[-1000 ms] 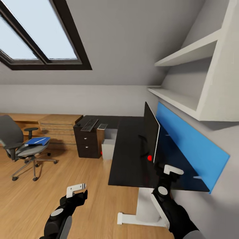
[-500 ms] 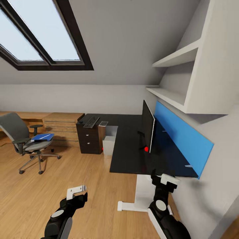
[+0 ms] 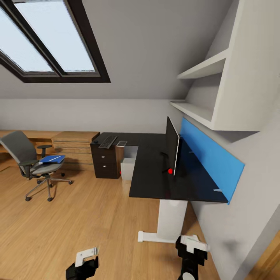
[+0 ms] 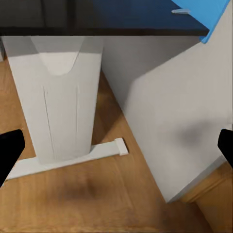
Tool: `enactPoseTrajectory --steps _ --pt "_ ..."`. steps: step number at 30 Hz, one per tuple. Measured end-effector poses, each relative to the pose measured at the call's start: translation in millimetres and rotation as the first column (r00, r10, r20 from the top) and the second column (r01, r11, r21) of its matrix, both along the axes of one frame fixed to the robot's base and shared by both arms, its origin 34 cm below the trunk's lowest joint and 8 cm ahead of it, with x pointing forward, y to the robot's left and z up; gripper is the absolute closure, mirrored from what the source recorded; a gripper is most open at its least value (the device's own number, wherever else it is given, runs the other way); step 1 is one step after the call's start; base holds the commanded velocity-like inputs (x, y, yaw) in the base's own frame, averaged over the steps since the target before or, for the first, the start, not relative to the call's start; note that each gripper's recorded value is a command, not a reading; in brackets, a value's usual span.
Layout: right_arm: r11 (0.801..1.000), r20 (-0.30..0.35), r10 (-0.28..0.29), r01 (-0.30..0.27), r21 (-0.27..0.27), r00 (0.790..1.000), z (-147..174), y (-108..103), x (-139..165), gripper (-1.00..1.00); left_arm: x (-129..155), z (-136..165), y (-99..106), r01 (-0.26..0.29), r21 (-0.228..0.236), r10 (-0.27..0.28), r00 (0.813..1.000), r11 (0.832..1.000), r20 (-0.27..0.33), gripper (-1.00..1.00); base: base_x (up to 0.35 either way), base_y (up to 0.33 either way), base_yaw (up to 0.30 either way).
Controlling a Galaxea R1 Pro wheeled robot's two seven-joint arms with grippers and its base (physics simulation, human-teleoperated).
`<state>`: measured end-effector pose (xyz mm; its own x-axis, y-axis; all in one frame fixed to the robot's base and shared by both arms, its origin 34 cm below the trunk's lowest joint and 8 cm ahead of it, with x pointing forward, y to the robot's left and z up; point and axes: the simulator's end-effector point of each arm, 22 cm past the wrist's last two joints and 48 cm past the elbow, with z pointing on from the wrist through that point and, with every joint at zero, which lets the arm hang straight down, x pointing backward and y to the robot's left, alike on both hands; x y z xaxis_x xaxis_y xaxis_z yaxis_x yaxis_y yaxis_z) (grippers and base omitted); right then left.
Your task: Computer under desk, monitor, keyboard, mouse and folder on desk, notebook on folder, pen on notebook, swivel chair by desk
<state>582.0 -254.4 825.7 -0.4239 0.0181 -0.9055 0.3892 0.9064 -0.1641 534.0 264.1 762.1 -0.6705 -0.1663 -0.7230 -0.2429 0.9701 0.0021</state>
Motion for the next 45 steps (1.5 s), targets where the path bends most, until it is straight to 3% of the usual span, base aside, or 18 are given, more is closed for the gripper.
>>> enactPoseTrajectory --steps 2,5,8,11,12,20,45 --pt "1.0 -0.017 -0.009 0.01 0.015 1.0 -27.2 -2.8 -19.0 -1.0 -8.5 -12.7 9.2 -0.012 0.018 0.012 1.0 1.0 0.019 -1.0 0.076 0.18 0.0" --pt "0.999 -0.013 0.01 -0.009 0.032 1.0 -48.0 -0.7 -35.0 -1.0 -20.0 -26.1 19.9 -0.016 0.036 0.016 1.0 0.999 0.001 -1.0 0.107 0.242 0.033" --pt "0.988 -0.056 0.13 -0.124 0.096 0.99 -84.2 28.2 -58.4 -1.0 -54.5 -61.2 27.8 -0.013 0.048 0.017 0.996 0.999 -0.092 -1.0 0.122 0.269 0.191" --pt "0.968 -0.082 0.215 -0.201 0.152 0.973 -100.2 53.1 -68.9 -1.0 -75.9 -80.0 28.2 -0.01 0.052 0.017 0.991 0.999 -0.134 -1.0 0.132 0.273 0.243" --pt "0.952 -0.089 0.257 -0.237 0.194 0.962 -107.6 66.2 -74.2 -1.0 -89.1 -89.9 28.7 -0.013 0.057 0.021 0.99 0.998 -0.137 -1.0 0.149 0.274 0.245" --pt "0.942 -0.093 0.269 -0.242 0.235 0.959 -115.0 70.8 -79.5 -1.0 -103.8 -100.3 28.4 -0.016 0.065 0.025 0.991 0.998 -0.134 -1.0 0.16 0.274 0.101" --pt "0.94 -0.088 0.276 -0.25 0.234 0.957 -117.5 71.2 -82.0 -1.0 -113.8 -108.4 25.8 -0.008 0.064 0.018 0.987 0.998 -0.159 -1.0 0.184 0.264 -0.046"
